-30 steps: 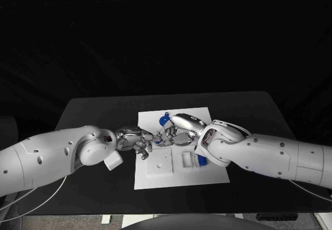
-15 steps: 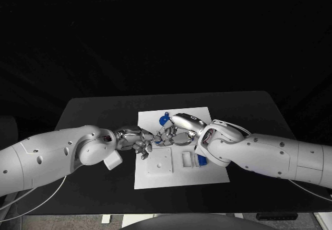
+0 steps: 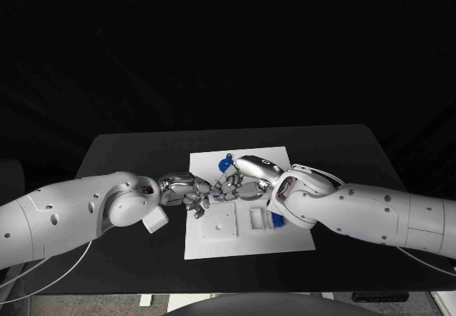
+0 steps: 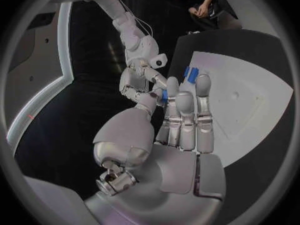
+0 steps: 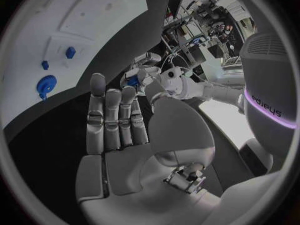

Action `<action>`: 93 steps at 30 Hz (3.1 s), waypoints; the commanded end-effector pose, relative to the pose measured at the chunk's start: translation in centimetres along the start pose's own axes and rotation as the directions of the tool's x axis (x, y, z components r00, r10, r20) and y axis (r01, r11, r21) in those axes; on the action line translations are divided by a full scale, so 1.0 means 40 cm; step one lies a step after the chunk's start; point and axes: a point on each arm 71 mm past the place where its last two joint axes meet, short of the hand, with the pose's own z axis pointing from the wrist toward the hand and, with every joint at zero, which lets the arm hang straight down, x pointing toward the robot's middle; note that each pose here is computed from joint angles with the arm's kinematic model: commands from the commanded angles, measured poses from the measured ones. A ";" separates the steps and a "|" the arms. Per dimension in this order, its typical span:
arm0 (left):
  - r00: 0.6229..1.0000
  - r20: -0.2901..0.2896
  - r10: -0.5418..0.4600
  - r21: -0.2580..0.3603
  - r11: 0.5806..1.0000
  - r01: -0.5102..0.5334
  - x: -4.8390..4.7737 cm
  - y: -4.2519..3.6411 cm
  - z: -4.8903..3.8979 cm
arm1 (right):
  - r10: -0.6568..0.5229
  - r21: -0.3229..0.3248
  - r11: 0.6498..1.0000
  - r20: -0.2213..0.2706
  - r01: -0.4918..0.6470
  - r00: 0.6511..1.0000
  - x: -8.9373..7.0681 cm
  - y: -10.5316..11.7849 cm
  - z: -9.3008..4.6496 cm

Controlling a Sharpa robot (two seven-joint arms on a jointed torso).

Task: Assemble the parts on the task board

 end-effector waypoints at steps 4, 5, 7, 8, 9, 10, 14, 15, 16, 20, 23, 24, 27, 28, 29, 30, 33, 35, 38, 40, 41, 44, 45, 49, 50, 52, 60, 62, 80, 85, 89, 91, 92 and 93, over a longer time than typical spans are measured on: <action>1.000 -0.021 -0.007 0.039 0.999 0.007 0.004 -0.011 0.000 | -0.002 0.025 1.000 -0.009 0.002 1.000 0.002 -0.011 -0.005; 1.000 -0.020 -0.007 0.038 0.999 0.008 0.003 -0.011 0.000 | -0.002 0.027 1.000 -0.006 0.002 1.000 0.002 -0.012 -0.006; 1.000 -0.018 -0.008 0.036 0.999 0.009 0.002 -0.010 -0.001 | -0.001 0.030 1.000 -0.001 0.001 1.000 0.000 -0.014 -0.007; 1.000 -0.018 -0.008 0.035 0.999 0.009 0.002 -0.010 -0.001 | 0.000 0.032 0.999 0.004 0.000 1.000 -0.001 -0.015 -0.008; 1.000 -0.018 -0.008 0.034 0.999 0.009 0.001 -0.009 -0.001 | 0.000 0.034 0.999 0.008 -0.001 1.000 -0.002 -0.016 -0.009; 1.000 -0.018 -0.009 0.033 0.999 0.009 0.001 -0.009 -0.001 | 0.002 0.036 0.999 0.014 -0.003 1.000 -0.004 -0.017 -0.009; 1.000 -0.019 -0.008 0.026 1.000 0.008 0.000 -0.008 -0.002 | 0.012 0.044 0.999 0.036 -0.014 0.999 -0.009 -0.021 -0.012; 1.000 -0.019 -0.008 0.025 1.000 0.008 0.000 -0.007 -0.002 | 0.014 0.046 0.999 0.039 -0.016 0.999 -0.010 -0.022 -0.013; 1.000 -0.020 -0.007 0.023 1.000 0.008 0.000 -0.007 -0.002 | 0.015 0.048 0.999 0.044 -0.017 0.999 -0.011 -0.023 -0.014; 1.000 -0.025 -0.006 0.021 1.000 0.007 0.001 -0.007 -0.002 | 0.019 0.054 0.998 0.052 -0.022 0.998 -0.013 -0.026 -0.016; 1.000 -0.029 -0.004 0.020 1.000 0.005 0.002 -0.007 -0.002 | 0.020 0.057 0.998 0.054 -0.023 0.998 -0.014 -0.028 -0.017; 1.000 -0.031 -0.004 0.020 1.000 0.004 0.003 -0.006 -0.002 | 0.021 0.058 0.998 0.054 -0.024 0.998 -0.014 -0.028 -0.017; 0.999 -0.033 -0.002 0.018 1.000 0.003 0.003 -0.006 -0.002 | 0.021 0.061 0.998 0.054 -0.025 0.998 -0.014 -0.029 -0.018; 0.999 -0.033 -0.002 0.018 1.000 0.002 0.003 -0.006 -0.002 | 0.022 0.061 0.998 0.053 -0.025 0.998 -0.014 -0.029 -0.018; 0.999 -0.033 -0.001 0.017 1.000 0.002 0.003 -0.006 -0.002 | 0.022 0.061 0.998 0.052 -0.025 0.998 -0.014 -0.029 -0.018; 0.999 -0.034 -0.001 0.017 1.000 0.001 0.003 -0.006 -0.002 | 0.022 0.061 0.998 0.051 -0.025 0.998 -0.014 -0.030 -0.018; 0.999 -0.033 0.002 0.015 1.000 -0.002 0.003 -0.006 -0.002 | 0.026 0.060 0.998 0.045 -0.029 0.999 -0.013 -0.029 -0.019; 1.000 -0.031 0.004 0.014 1.000 -0.003 0.003 -0.005 -0.002 | 0.029 0.057 0.998 0.041 -0.031 0.999 -0.012 -0.029 -0.019; 1.000 -0.027 0.005 0.011 1.000 -0.005 0.002 -0.005 -0.002 | 0.036 0.051 0.998 0.034 -0.037 0.999 -0.010 -0.026 -0.018; 1.000 -0.025 0.007 0.009 1.000 -0.006 0.001 -0.004 -0.002 | 0.040 0.046 0.998 0.031 -0.041 0.999 -0.008 -0.023 -0.018; 1.000 -0.024 0.007 0.008 1.000 -0.007 0.001 -0.004 -0.002 | 0.042 0.044 0.998 0.030 -0.043 0.999 -0.008 -0.022 -0.018; 1.000 -0.021 0.010 0.005 1.000 -0.009 0.000 -0.003 -0.002 | 0.048 0.037 0.998 0.029 -0.049 0.998 -0.007 -0.018 -0.018; 1.000 -0.021 0.011 0.002 1.000 -0.011 0.000 -0.003 -0.002 | 0.049 0.034 0.998 0.029 -0.050 0.998 -0.006 -0.017 -0.018; 1.000 -0.024 0.016 -0.006 1.000 -0.016 0.001 -0.002 -0.002 | 0.054 0.027 0.998 0.030 -0.054 0.998 -0.005 -0.014 -0.018; 1.000 -0.024 0.017 -0.008 1.000 -0.017 0.002 -0.002 -0.001 | 0.054 0.026 0.998 0.030 -0.055 0.998 -0.005 -0.013 -0.018; 1.000 -0.025 0.018 -0.011 1.000 -0.019 0.002 -0.001 -0.001 | 0.056 0.024 0.998 0.028 -0.057 0.998 -0.004 -0.012 -0.018; 0.999 -0.031 0.023 -0.013 1.000 -0.023 0.006 -0.002 0.001 | 0.061 0.025 0.998 0.013 -0.062 0.998 -0.001 -0.011 -0.017; 0.999 -0.034 0.026 -0.013 1.000 -0.027 0.008 -0.002 0.002 | 0.063 0.026 0.998 0.008 -0.063 0.998 0.001 -0.011 -0.016; 0.999 -0.024 0.035 -0.008 0.999 -0.035 0.008 -0.004 0.003 | 0.076 0.031 0.997 -0.034 -0.075 0.997 0.024 -0.010 -0.014; 0.999 -0.018 0.040 -0.011 0.999 -0.040 0.006 -0.003 0.002 | 0.078 0.031 0.997 -0.037 -0.077 0.996 0.027 -0.010 -0.015; 0.999 -0.018 0.046 -0.012 0.999 -0.046 0.006 -0.003 0.002 | 0.079 0.031 0.997 -0.040 -0.078 0.996 0.028 -0.011 -0.016; 0.999 -0.019 0.049 -0.012 0.999 -0.049 0.006 -0.003 0.003 | 0.079 0.031 0.996 -0.042 -0.078 0.996 0.029 -0.011 -0.016; 0.999 -0.019 0.050 -0.012 0.999 -0.050 0.007 -0.003 0.003 | 0.080 0.031 0.996 -0.043 -0.078 0.996 0.029 -0.011 -0.016; 0.998 -0.020 0.052 -0.012 0.999 -0.053 0.007 -0.003 0.003 | 0.080 0.031 0.996 -0.045 -0.079 0.996 0.030 -0.011 -0.016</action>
